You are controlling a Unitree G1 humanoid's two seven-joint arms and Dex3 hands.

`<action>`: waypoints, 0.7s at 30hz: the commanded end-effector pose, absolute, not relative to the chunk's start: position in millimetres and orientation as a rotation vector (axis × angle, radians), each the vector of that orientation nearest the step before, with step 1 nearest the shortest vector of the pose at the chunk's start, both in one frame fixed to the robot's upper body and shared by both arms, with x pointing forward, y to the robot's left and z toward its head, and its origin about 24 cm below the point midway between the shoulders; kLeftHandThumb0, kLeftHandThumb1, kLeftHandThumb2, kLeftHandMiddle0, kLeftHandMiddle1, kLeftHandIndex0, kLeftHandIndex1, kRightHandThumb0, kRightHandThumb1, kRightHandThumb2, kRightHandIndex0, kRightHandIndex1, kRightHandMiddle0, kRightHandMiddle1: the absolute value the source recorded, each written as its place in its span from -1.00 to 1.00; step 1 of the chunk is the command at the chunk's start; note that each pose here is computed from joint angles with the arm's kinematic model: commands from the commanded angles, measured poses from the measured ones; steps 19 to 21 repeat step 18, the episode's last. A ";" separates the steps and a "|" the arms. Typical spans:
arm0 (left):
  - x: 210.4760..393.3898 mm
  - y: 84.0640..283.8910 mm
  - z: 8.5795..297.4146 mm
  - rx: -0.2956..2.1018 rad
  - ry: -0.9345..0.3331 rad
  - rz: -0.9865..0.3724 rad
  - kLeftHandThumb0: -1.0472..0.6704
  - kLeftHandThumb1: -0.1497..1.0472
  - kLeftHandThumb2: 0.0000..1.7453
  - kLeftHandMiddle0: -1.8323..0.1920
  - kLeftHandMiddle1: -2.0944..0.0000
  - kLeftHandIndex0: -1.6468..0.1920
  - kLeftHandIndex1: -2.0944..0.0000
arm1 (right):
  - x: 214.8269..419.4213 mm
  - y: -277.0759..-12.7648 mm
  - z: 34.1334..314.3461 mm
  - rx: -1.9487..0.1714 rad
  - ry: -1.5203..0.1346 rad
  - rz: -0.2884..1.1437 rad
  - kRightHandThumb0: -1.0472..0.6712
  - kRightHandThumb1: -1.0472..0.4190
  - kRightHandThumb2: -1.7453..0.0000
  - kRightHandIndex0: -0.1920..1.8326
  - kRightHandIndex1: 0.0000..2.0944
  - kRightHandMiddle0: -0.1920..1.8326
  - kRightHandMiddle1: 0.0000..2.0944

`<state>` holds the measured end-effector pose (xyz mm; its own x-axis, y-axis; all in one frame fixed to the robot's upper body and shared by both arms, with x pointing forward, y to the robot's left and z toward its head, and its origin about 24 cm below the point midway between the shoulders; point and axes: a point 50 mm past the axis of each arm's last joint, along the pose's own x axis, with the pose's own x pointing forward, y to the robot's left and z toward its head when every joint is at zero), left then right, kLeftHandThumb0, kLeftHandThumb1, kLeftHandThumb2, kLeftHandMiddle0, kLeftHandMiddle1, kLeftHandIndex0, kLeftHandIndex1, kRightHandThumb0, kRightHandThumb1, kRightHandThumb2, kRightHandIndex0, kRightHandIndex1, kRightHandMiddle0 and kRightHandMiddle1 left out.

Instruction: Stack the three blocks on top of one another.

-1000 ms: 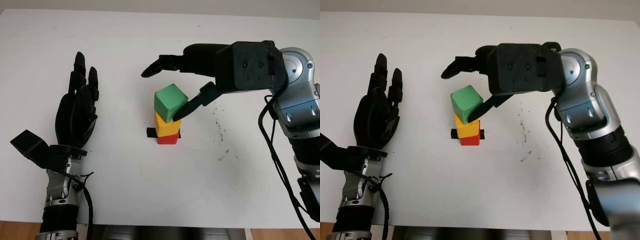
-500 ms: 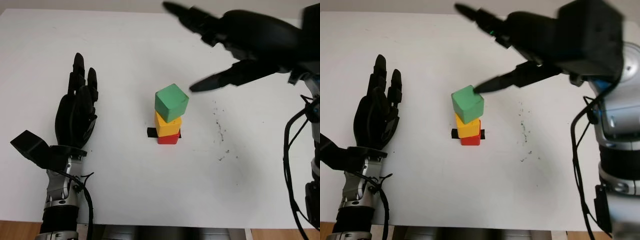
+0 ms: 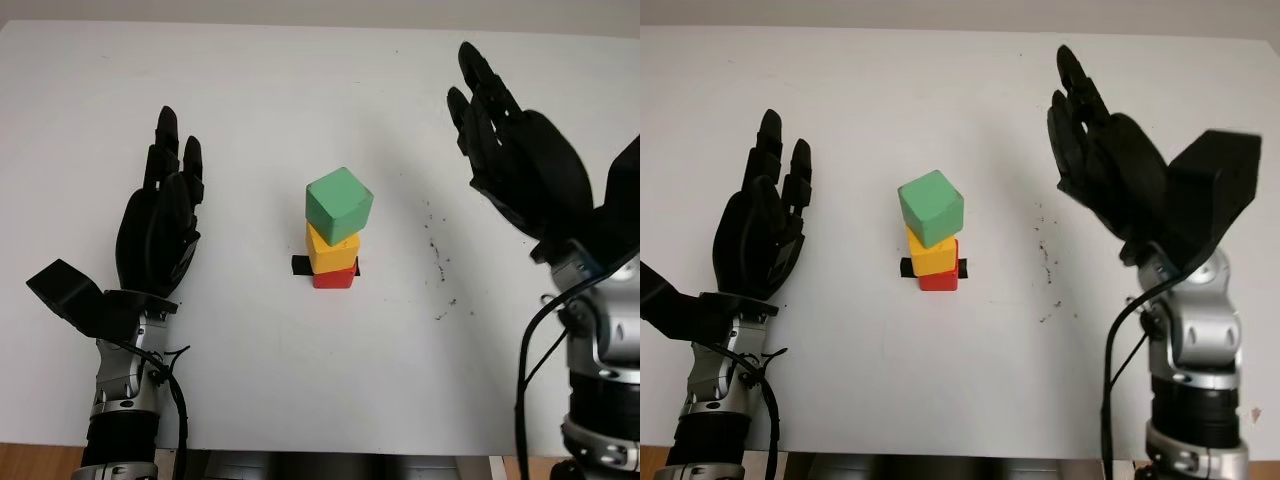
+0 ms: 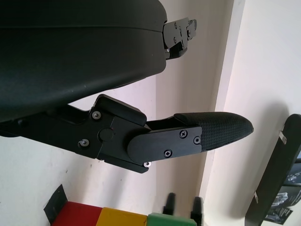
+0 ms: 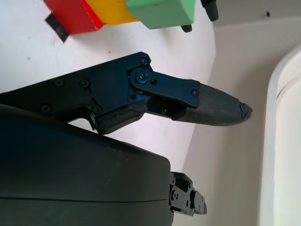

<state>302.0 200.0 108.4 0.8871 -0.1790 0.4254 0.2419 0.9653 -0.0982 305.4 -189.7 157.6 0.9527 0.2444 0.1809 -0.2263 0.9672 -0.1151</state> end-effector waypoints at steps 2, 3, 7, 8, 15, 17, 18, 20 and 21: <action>305.6 196.1 110.4 -0.146 -0.426 -0.230 -0.76 1.00 -0.34 1.00 1.00 1.00 1.00 | 305.6 -180.5 137.4 -0.059 -0.165 0.219 -0.75 -1.00 0.07 -1.00 -1.00 -1.00 -1.00; 306.4 195.4 110.2 -0.144 -0.425 -0.232 -0.76 1.00 -0.34 1.00 1.00 1.00 1.00 | 306.0 -177.4 131.5 -0.045 -0.159 0.212 -0.75 -1.00 0.05 -1.00 -1.00 -1.00 -1.00; 309.8 193.3 107.3 -0.169 -0.421 -0.244 -0.75 1.00 -0.34 1.00 1.00 1.00 1.00 | 307.5 -164.9 114.2 0.017 -0.157 0.182 -0.78 -1.00 0.04 -1.00 -1.00 -1.00 -1.00; 310.4 193.2 106.1 -0.174 -0.418 -0.246 -0.75 1.00 -0.34 1.00 1.00 1.00 1.00 | 307.5 -161.8 110.8 0.037 -0.160 0.171 -0.78 -1.00 0.04 -1.00 -1.00 -1.00 -1.00; 312.6 192.9 98.6 -0.185 -0.393 -0.260 -0.76 1.00 -0.34 1.00 1.00 1.00 1.00 | 306.6 -151.5 99.9 0.094 -0.185 0.147 -0.78 -1.00 0.03 -1.00 -1.00 -1.00 -1.00; 312.4 192.7 97.5 -0.179 -0.389 -0.261 -0.77 1.00 -0.34 1.00 1.00 1.00 1.00 | 305.7 -150.2 98.0 0.102 -0.182 0.140 -0.79 -1.00 0.04 -1.00 -1.00 -1.00 -1.00; 312.3 192.6 97.0 -0.178 -0.388 -0.261 -0.77 1.00 -0.34 1.00 1.00 1.00 1.00 | 305.0 -149.9 97.2 0.109 -0.179 0.133 -0.79 -1.00 0.04 -1.00 -1.00 -1.00 -1.00; 312.3 192.6 97.0 -0.178 -0.388 -0.261 -0.77 1.00 -0.34 1.00 1.00 1.00 1.00 | 305.0 -149.9 97.2 0.109 -0.179 0.133 -0.79 -1.00 0.04 -1.00 -1.00 -1.00 -1.00; 312.3 192.6 97.0 -0.178 -0.388 -0.261 -0.77 1.00 -0.34 1.00 1.00 1.00 1.00 | 305.0 -149.9 97.2 0.109 -0.179 0.133 -0.79 -1.00 0.04 -1.00 -1.00 -1.00 -1.00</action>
